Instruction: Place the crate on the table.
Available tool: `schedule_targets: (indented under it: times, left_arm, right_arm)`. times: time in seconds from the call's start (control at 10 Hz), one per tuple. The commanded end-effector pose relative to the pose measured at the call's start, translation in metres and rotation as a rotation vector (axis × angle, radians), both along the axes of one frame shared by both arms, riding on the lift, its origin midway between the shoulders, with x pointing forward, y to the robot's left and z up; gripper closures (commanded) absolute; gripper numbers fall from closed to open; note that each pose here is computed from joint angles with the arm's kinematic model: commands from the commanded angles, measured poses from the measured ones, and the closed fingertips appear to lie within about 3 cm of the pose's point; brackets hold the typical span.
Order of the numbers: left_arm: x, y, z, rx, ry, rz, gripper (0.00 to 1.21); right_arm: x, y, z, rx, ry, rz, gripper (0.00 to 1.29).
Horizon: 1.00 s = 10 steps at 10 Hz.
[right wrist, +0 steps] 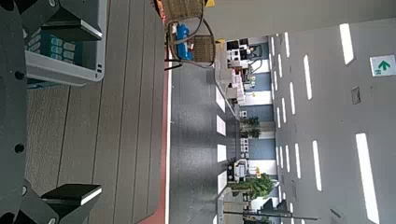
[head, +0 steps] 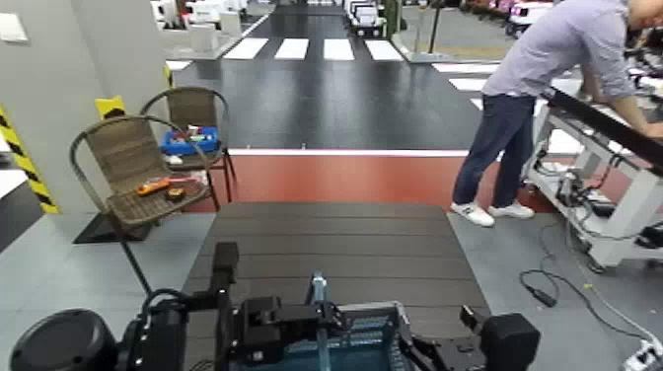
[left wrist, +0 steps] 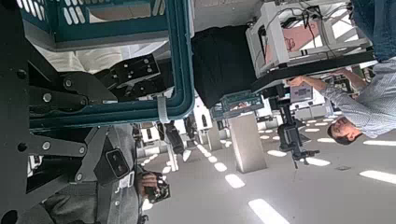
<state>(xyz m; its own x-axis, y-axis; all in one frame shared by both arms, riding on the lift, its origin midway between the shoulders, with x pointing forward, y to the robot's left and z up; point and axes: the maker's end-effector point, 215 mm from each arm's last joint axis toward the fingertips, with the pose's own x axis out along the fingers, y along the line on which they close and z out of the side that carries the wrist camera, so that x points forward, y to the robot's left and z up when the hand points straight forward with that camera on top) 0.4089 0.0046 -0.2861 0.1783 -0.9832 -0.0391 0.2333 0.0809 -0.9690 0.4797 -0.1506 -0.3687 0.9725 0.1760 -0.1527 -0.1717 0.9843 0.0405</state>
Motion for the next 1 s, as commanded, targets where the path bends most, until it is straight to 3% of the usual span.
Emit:
schedule_targets:
  times: [0.1,0.6,1.0]
  left_arm:
    - [0.001,0.0,0.001,-0.001,-0.002,0.001,1.2]
    - [0.006,-0.004,0.002,0.013,-0.012,-0.01,1.19]
    - [0.034,-0.012,-0.001,0.048,-0.065,-0.015,1.19]
  right_arm:
    - [0.0,0.0,0.0,0.0,0.0,0.0,0.15]
    - [0.0,0.001,0.001,0.005,-0.001,0.001,0.15]
    - [0.001,0.004,0.002,0.008,-0.003,0.006,0.15]
